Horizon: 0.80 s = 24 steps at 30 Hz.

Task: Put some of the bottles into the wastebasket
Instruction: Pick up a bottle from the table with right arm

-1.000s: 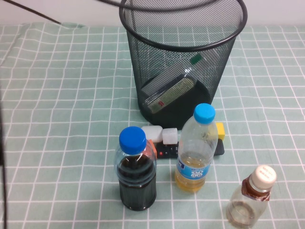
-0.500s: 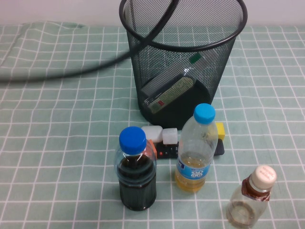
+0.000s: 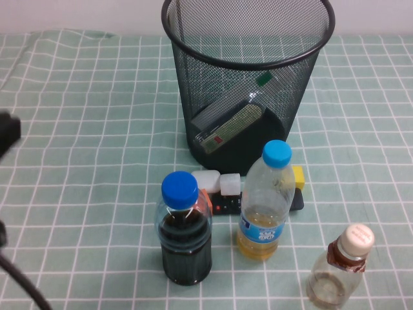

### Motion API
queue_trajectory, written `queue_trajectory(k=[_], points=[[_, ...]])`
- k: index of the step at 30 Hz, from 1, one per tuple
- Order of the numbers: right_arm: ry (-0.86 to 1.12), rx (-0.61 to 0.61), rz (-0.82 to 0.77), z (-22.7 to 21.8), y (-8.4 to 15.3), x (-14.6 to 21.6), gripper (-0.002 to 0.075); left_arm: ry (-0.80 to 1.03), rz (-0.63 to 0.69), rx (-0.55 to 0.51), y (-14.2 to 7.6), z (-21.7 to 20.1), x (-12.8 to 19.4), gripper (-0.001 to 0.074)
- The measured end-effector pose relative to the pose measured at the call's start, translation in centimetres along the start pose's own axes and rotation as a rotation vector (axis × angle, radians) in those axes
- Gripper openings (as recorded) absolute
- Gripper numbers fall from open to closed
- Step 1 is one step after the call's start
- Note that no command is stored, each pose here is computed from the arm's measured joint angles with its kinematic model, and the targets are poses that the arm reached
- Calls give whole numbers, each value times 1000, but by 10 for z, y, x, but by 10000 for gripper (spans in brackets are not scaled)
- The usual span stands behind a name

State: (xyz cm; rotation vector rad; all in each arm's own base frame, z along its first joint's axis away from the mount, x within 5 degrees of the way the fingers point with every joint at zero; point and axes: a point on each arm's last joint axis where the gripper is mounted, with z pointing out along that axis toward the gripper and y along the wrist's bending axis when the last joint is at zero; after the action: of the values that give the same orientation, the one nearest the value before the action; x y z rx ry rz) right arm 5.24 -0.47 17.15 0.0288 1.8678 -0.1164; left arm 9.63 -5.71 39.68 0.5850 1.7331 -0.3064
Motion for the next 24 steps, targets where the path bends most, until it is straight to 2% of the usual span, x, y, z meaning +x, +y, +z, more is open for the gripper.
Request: queue_trajectory(k=[6,18,24], points=[[0,0,0,0,0,0,-8,-37,-4,-15,-6,3,58,-1],[0,0,0,0,0,0,-8,-155,-56,-41,-13,7,133,-1],[0,0,0,0,0,0,-8,-275,-69,-163,-10,3,174,-1]])
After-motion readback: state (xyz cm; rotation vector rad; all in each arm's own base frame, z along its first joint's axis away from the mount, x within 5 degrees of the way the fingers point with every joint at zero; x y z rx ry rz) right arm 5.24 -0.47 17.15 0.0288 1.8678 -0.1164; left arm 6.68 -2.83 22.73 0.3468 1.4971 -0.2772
